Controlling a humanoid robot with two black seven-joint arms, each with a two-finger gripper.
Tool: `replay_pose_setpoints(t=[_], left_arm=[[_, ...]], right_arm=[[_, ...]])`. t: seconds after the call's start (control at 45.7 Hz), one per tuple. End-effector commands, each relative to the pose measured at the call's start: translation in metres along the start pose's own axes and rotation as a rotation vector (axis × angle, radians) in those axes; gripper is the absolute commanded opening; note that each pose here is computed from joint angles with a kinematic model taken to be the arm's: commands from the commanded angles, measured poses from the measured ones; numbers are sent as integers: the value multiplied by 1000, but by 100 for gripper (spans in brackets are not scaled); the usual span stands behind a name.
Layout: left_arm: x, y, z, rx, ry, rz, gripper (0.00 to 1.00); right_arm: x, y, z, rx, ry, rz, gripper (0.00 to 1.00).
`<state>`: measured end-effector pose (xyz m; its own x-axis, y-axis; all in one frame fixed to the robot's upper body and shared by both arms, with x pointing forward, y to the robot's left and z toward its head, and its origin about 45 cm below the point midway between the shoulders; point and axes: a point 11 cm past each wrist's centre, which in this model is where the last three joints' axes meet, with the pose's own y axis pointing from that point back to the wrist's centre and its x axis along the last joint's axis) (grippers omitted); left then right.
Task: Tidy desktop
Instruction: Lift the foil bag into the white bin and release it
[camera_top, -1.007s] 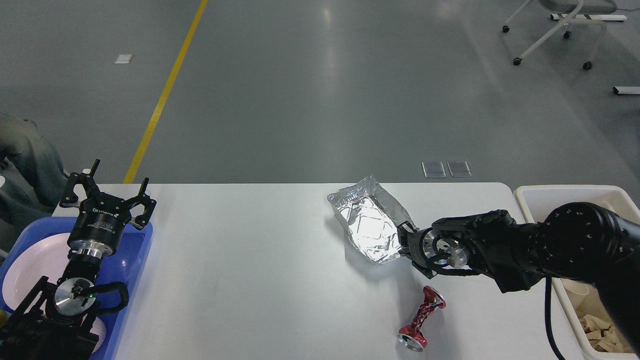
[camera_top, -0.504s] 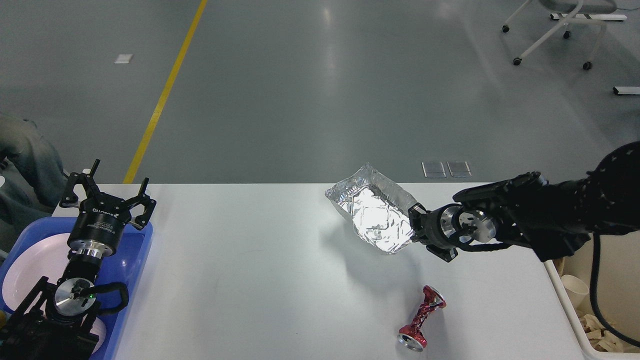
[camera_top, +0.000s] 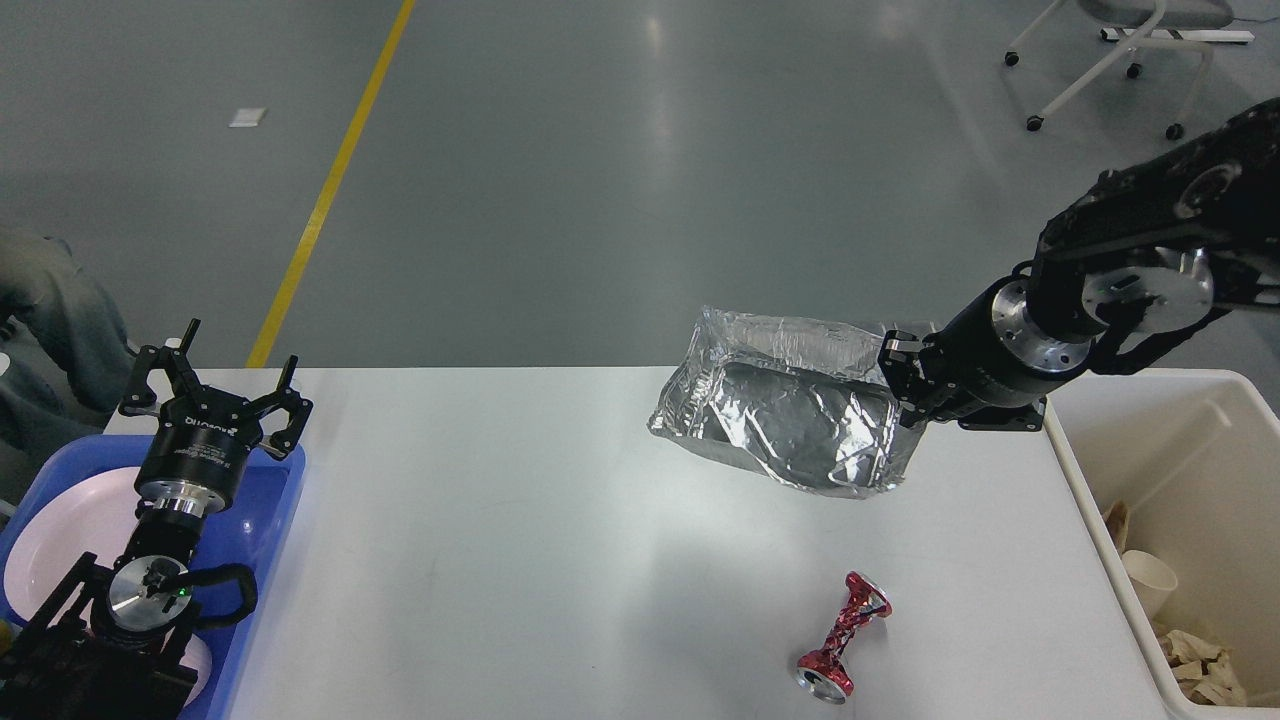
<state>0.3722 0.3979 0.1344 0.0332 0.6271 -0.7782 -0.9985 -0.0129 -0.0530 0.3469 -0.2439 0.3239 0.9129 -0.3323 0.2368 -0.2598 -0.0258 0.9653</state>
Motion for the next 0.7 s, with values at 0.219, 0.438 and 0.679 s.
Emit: replay_pose_setpoints(t=[0.219, 0.438, 0.679], left_arm=[[0, 0, 0, 0, 0, 0, 96], [0, 0, 0, 0, 0, 0, 96], [0, 0, 0, 0, 0, 0, 96]], right_arm=[[-10, 50, 20, -88, 279, -36, 0], [2, 44, 52, -114, 213, -12, 0], [30, 16, 164, -234, 44, 40, 0]])
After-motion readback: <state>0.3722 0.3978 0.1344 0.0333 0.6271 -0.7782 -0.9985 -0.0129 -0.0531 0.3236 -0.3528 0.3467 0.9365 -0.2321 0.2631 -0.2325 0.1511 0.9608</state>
